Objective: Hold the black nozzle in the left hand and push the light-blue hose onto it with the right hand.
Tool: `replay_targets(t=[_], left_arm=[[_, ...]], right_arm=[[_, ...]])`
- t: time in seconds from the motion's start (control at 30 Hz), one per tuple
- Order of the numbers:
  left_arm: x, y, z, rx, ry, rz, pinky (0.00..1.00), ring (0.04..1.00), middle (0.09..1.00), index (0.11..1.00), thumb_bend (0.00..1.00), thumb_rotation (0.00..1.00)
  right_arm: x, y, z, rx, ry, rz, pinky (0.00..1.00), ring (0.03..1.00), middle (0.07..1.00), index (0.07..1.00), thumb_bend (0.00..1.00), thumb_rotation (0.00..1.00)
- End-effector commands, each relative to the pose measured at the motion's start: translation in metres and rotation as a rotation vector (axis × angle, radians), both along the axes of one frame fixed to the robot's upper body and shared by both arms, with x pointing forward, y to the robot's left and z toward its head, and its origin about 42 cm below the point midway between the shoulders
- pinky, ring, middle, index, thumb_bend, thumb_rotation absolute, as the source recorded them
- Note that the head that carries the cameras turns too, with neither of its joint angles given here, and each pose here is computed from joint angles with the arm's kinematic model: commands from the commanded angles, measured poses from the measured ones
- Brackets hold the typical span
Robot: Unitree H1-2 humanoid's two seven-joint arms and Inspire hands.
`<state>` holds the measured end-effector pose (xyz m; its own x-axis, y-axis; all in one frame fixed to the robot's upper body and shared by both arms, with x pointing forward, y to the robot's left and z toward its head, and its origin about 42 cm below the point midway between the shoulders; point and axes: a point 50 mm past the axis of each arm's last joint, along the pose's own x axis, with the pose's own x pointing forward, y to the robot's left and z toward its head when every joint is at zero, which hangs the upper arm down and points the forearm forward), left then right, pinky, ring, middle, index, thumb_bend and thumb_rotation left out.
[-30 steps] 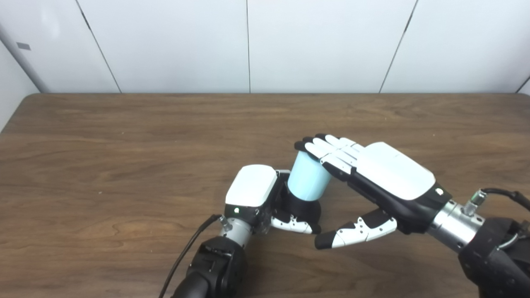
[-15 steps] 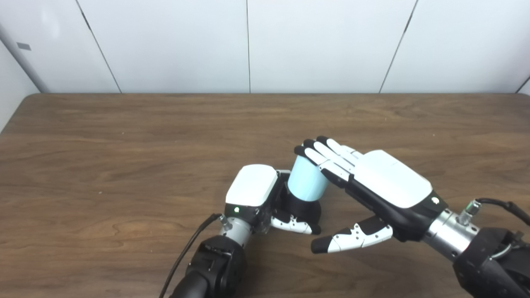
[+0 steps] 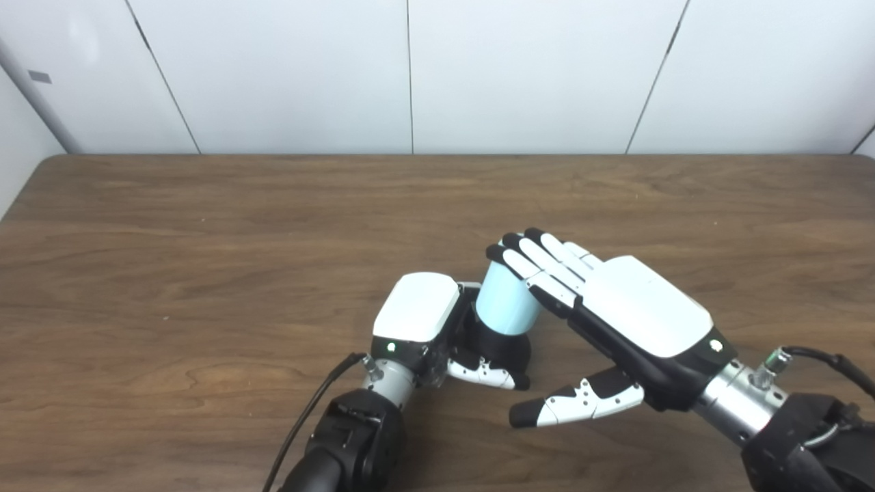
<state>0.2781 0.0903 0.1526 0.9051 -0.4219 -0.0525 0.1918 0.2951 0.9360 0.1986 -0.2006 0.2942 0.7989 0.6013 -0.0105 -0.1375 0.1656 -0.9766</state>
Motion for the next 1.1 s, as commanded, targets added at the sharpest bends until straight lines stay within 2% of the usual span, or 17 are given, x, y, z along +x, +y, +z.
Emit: replay_targets(t=[0.0,0.4,0.77,0.93,1.07], left_arm=[[-0.0088,0.0025,-0.0244,0.056,0.132,-0.017,0.38,0.437,0.472,0.496,0.51,0.0],[-0.0087,0.0006,-0.0256,0.055,0.143,-0.017,0.38,0.439,0.476,0.495,0.51,0.0],[-0.0088,-0.0004,-0.0245,0.051,0.139,-0.015,0.38,0.44,0.476,0.494,0.51,0.0],[-0.0087,-0.0006,-0.0253,0.051,0.14,-0.016,0.35,0.421,0.444,0.508,0.5,0.0],[-0.0086,-0.0006,-0.0243,0.048,0.135,-0.014,0.36,0.424,0.46,0.503,0.5,0.0]], right_arm=[[-0.0042,0.0029,-0.0045,-0.056,0.033,0.053,0.99,1.0,1.0,0.964,0.62,0.94],[-0.0002,0.0021,0.0035,-0.081,-0.026,0.073,0.97,1.0,0.977,0.946,0.62,0.92],[-0.0031,0.0039,0.0014,-0.193,-0.073,0.092,0.97,1.0,0.976,0.951,0.62,0.94],[-0.007,0.0041,-0.0035,-0.221,-0.065,0.096,0.97,1.0,0.969,0.95,0.62,0.92],[-0.0069,0.0039,-0.0041,-0.22,-0.059,0.083,0.97,1.0,0.967,0.944,0.62,0.91]])
